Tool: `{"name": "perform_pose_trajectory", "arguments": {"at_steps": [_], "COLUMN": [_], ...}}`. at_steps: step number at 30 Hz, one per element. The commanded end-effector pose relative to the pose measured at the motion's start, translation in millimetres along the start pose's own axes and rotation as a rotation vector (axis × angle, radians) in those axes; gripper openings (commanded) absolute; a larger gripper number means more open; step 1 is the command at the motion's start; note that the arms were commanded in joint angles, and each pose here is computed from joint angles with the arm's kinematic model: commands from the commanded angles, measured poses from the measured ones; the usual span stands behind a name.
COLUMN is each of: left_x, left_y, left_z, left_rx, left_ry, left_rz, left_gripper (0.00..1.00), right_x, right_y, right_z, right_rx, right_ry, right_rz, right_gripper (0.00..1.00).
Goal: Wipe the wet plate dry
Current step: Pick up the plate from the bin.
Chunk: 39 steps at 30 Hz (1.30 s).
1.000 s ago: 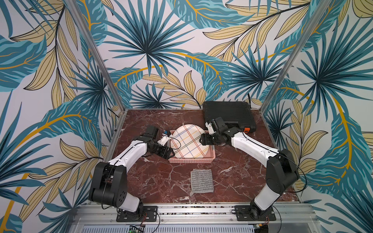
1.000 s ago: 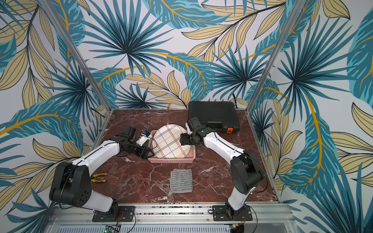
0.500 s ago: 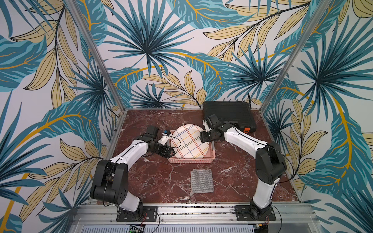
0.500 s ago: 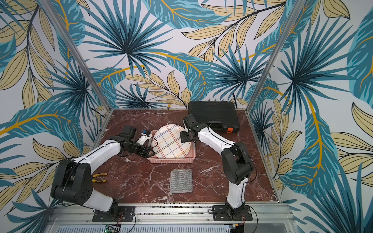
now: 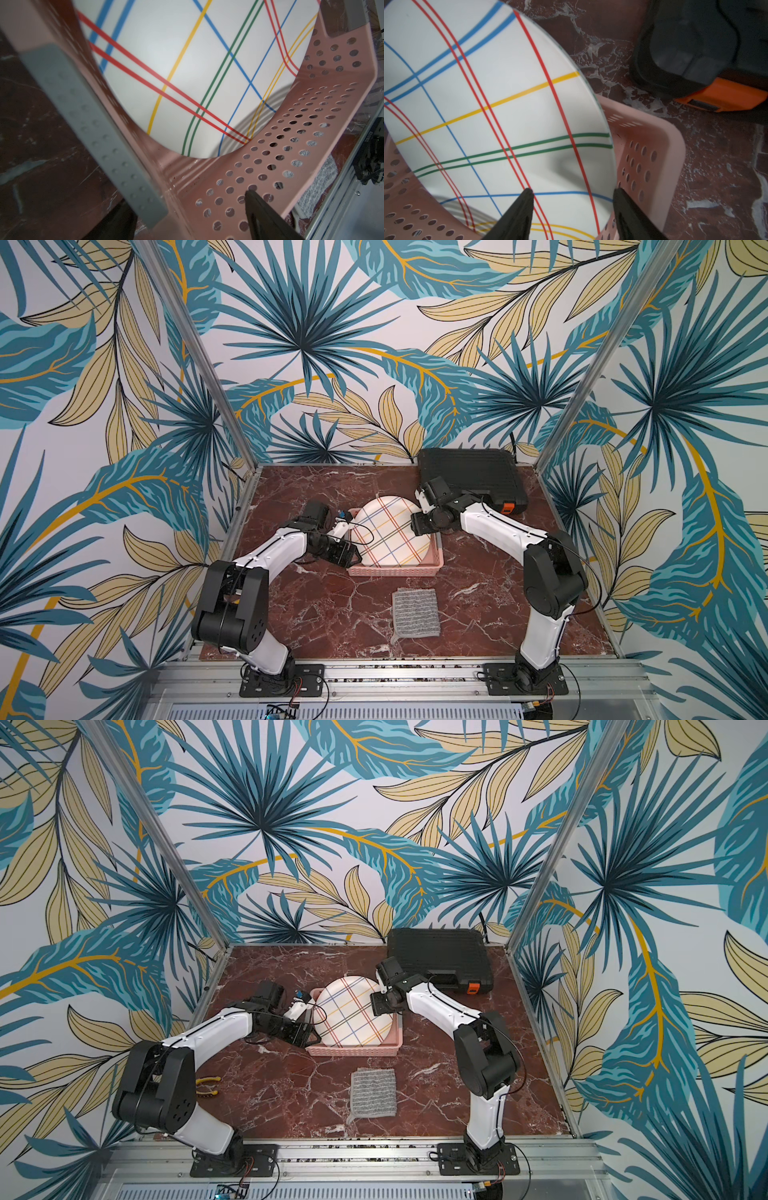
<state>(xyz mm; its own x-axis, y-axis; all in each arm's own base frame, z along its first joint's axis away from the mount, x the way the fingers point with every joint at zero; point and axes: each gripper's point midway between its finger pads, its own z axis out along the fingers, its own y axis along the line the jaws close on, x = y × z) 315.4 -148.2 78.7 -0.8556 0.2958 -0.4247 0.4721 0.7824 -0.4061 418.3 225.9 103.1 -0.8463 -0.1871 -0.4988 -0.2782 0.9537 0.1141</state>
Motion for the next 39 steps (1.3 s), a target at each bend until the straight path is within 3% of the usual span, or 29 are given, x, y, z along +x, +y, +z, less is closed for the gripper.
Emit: {"name": "perform_pose_trajectory", "arguments": {"at_steps": [1, 5, 12, 22, 39], "left_x": [2, 2, 2, 5, 6], "left_y": [-2, -2, -2, -3, -1], "left_z": [4, 5, 5, 7, 10], "left_rx": [0.017, 0.016, 0.017, 0.028, 0.024], "left_ry": [0.002, 0.004, 0.002, 0.009, 0.014], "left_rz": [0.002, 0.002, 0.003, 0.001, 0.001], "left_gripper": [0.83, 0.83, 0.82, 0.81, 0.73], "right_x": [11, 12, 16, 19, 25], "right_y": [-5, -11, -3, 22, 57], "right_z": [9, 11, 14, 8, -2], "right_rx": [0.019, 0.049, 0.002, -0.172, -0.507], "right_ry": [0.027, 0.025, 0.041, 0.014, 0.025], "right_rz": [-0.021, -0.043, -0.049, 0.029, 0.117], "right_gripper": [0.66, 0.70, 0.68, 0.51, 0.44]}}
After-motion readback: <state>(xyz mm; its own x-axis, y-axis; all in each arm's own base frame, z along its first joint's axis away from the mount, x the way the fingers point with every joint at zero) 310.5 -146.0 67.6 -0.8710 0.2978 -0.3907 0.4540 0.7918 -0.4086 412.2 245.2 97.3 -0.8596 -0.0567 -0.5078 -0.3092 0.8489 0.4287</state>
